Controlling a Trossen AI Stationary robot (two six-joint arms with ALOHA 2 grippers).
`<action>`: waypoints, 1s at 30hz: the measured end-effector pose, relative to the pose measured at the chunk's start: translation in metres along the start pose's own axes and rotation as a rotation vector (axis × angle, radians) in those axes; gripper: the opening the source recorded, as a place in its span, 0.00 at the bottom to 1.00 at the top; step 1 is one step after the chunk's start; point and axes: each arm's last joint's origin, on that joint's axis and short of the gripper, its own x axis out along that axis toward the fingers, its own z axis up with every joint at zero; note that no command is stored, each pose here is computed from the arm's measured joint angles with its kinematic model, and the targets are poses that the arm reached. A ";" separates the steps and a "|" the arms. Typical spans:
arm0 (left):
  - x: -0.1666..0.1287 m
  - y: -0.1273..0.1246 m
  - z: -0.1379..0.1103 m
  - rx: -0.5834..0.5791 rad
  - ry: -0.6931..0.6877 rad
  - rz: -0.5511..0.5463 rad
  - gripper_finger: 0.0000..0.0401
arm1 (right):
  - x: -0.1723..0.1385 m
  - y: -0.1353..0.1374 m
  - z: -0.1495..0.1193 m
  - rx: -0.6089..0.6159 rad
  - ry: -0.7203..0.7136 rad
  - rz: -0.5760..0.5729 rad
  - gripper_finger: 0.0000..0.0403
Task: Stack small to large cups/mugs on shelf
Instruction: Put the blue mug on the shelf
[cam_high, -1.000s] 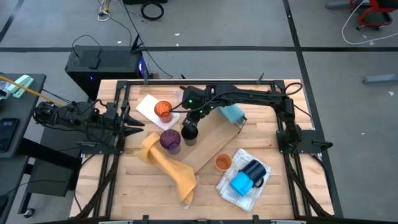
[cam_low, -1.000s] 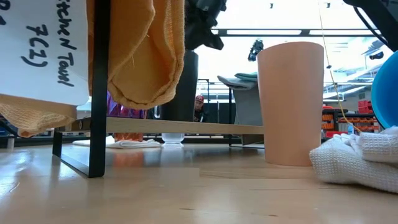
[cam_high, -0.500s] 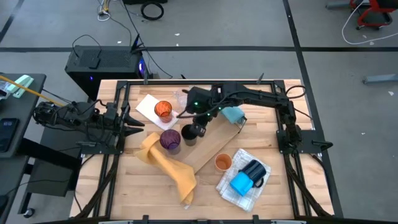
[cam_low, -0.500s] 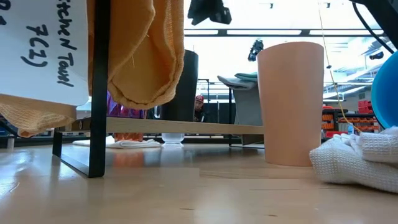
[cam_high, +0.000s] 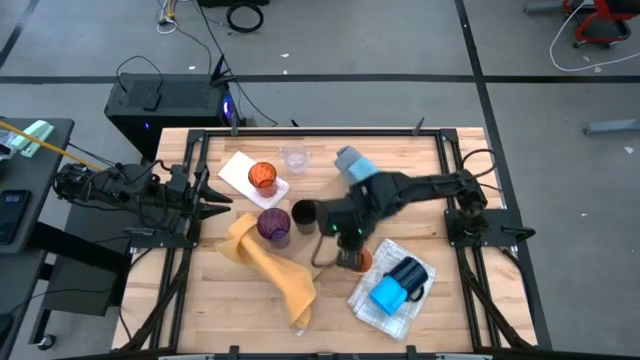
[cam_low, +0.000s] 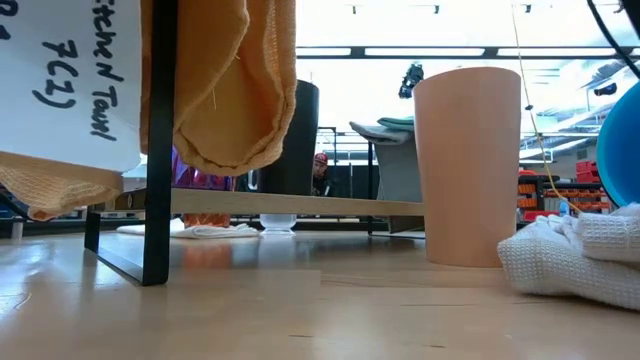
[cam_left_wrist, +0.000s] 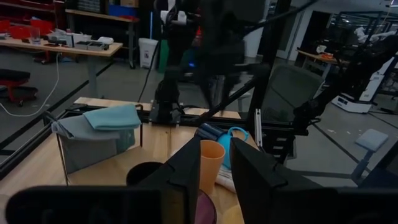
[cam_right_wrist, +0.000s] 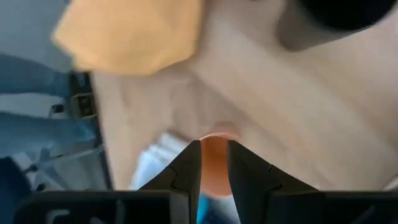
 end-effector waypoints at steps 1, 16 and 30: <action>0.000 0.000 0.000 0.000 0.000 0.000 0.24 | 0.000 0.007 -0.004 -0.006 0.003 0.005 0.20; 0.000 0.000 0.000 0.003 0.000 0.000 0.24 | 0.011 0.104 -0.085 -0.271 0.058 -0.025 0.20; 0.000 0.000 0.000 -0.013 -0.001 -0.001 0.23 | 0.088 0.124 -0.156 -0.541 0.368 -0.167 0.31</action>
